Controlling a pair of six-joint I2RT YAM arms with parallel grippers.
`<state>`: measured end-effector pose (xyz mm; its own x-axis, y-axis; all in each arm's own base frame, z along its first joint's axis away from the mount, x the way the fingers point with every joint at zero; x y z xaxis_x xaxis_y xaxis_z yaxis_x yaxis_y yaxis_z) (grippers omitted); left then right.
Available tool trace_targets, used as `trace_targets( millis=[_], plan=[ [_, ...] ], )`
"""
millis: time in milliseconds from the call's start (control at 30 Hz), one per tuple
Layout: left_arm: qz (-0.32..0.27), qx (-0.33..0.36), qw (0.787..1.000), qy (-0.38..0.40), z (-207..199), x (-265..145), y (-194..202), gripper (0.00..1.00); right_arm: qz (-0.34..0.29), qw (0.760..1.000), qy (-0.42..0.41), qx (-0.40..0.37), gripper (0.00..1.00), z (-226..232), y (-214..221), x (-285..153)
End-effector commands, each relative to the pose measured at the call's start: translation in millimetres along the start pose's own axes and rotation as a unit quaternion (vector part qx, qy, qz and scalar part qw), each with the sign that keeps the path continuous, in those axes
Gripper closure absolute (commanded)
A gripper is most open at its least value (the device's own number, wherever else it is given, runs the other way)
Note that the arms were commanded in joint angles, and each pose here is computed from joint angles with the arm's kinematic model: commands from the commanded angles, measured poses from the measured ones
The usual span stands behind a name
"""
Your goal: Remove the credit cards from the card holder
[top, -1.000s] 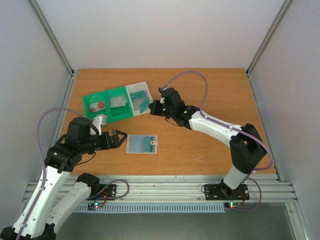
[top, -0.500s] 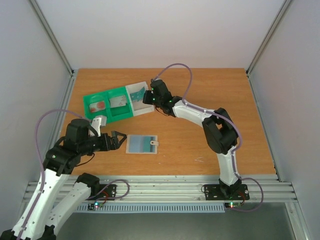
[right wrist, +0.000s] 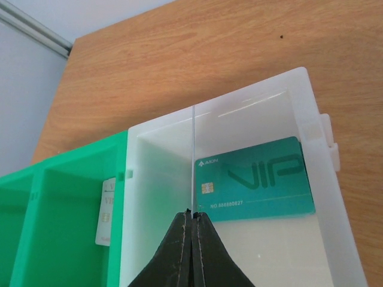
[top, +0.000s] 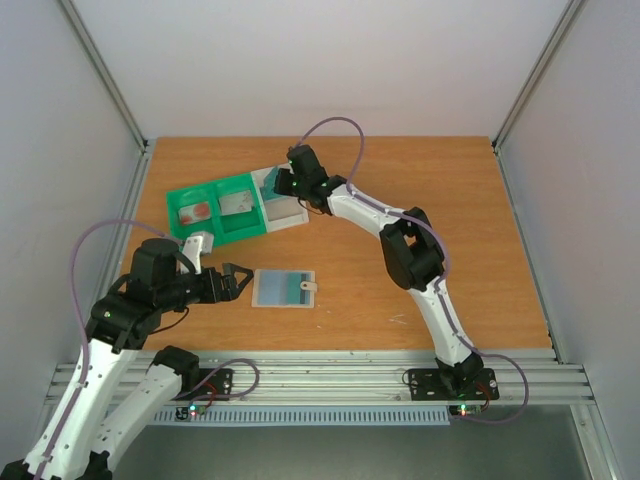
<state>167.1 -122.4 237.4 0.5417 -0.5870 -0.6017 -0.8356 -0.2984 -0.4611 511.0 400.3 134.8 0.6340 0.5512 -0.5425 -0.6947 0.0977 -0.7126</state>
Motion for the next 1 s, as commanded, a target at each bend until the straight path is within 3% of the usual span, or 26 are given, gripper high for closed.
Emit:
trace_targets(
  millis=[0,200,500,967],
  plan=[
    [-0.004,0.012,1.0,0.006,-2,0,-1,0.01,0.028,0.999,0.014,0.01,0.99,-11,11,18],
    [-0.003,0.01,1.0,0.004,-2,2,-3,0.01,0.05,0.998,0.032,0.023,0.97,-20,21,35],
    [-0.001,0.006,1.0,0.001,-1,3,-3,0.01,0.054,0.997,0.055,0.015,0.87,-21,10,27],
    [0.004,-0.041,0.998,-0.04,15,17,-7,0.01,0.103,0.994,-0.011,0.026,0.77,25,-11,-63]
  ],
)
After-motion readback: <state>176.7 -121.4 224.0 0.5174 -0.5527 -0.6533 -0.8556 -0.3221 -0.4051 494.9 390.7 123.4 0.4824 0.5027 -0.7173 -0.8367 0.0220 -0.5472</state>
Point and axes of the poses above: each gripper's point midway between its finger pads, its own x axis out along the fingers, its own z axis along the line the jaws close on, y = z × x, the point moved 1 cm from there along -x, back along the fingers, and after that the axes turned 8 degrees about -x, right-handed, at the moved point
